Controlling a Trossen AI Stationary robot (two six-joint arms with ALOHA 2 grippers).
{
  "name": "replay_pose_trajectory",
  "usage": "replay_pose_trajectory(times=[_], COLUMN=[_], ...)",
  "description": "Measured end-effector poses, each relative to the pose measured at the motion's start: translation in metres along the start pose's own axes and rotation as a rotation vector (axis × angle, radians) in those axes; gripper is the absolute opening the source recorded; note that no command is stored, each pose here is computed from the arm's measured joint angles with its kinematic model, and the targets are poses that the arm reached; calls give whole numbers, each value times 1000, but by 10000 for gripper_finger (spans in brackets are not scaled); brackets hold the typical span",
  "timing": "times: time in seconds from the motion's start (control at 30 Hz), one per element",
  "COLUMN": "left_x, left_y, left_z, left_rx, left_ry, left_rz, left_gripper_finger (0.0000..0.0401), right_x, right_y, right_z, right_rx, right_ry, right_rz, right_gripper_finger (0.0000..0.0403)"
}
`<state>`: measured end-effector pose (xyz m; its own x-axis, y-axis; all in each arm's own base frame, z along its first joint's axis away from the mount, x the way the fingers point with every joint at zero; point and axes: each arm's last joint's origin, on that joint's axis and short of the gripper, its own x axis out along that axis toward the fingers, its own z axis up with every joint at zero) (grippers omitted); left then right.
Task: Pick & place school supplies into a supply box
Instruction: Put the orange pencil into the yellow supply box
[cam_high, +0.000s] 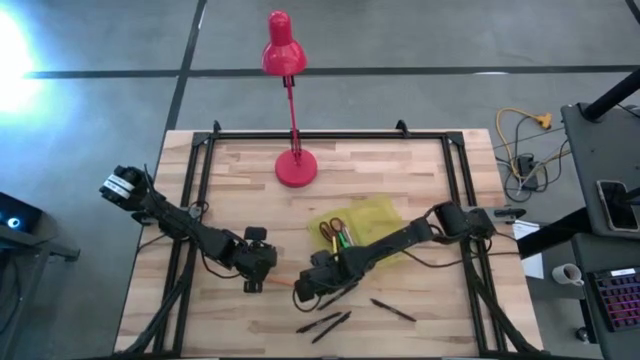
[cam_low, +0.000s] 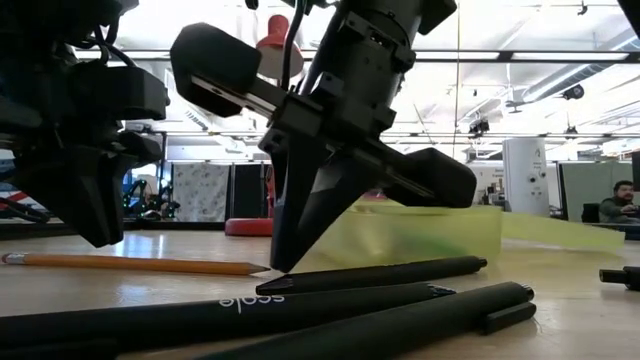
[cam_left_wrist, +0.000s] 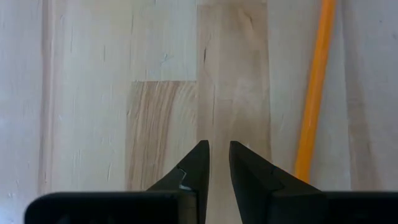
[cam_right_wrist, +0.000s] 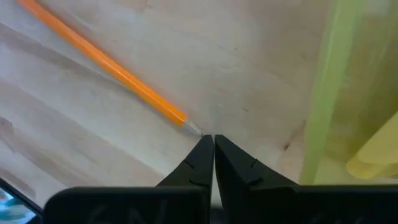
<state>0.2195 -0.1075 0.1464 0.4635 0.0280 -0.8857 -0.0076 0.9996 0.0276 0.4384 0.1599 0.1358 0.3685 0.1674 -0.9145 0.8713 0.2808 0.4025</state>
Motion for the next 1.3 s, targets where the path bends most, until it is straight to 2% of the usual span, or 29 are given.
replay_pose_trajectory(times=[0.1, 0.33, 0.9, 1.17, 1.3], left_x=[0, 0, 0, 0, -2], left_y=[0, 0, 0, 0, 0], left_z=[0, 0, 0, 0, -2], left_rx=[0, 0, 2, 4, 12], left_ry=[0, 0, 1, 1, 14], left_rz=[0, 0, 1, 1, 2], left_gripper_finger=[47, 47, 47, 47, 47], right_x=[-2, -10, -6, -22, -22], right_y=[2, 13, 10, 17, 21], right_z=[-1, -2, 1, 3, 3], right_rx=[11, -44, -57, -176, -238], right_ry=[1, -21, -79, -128, -75], right_rz=[5, 44, 19, -24, -13], right_gripper_finger=[9, 9, 9, 9, 9])
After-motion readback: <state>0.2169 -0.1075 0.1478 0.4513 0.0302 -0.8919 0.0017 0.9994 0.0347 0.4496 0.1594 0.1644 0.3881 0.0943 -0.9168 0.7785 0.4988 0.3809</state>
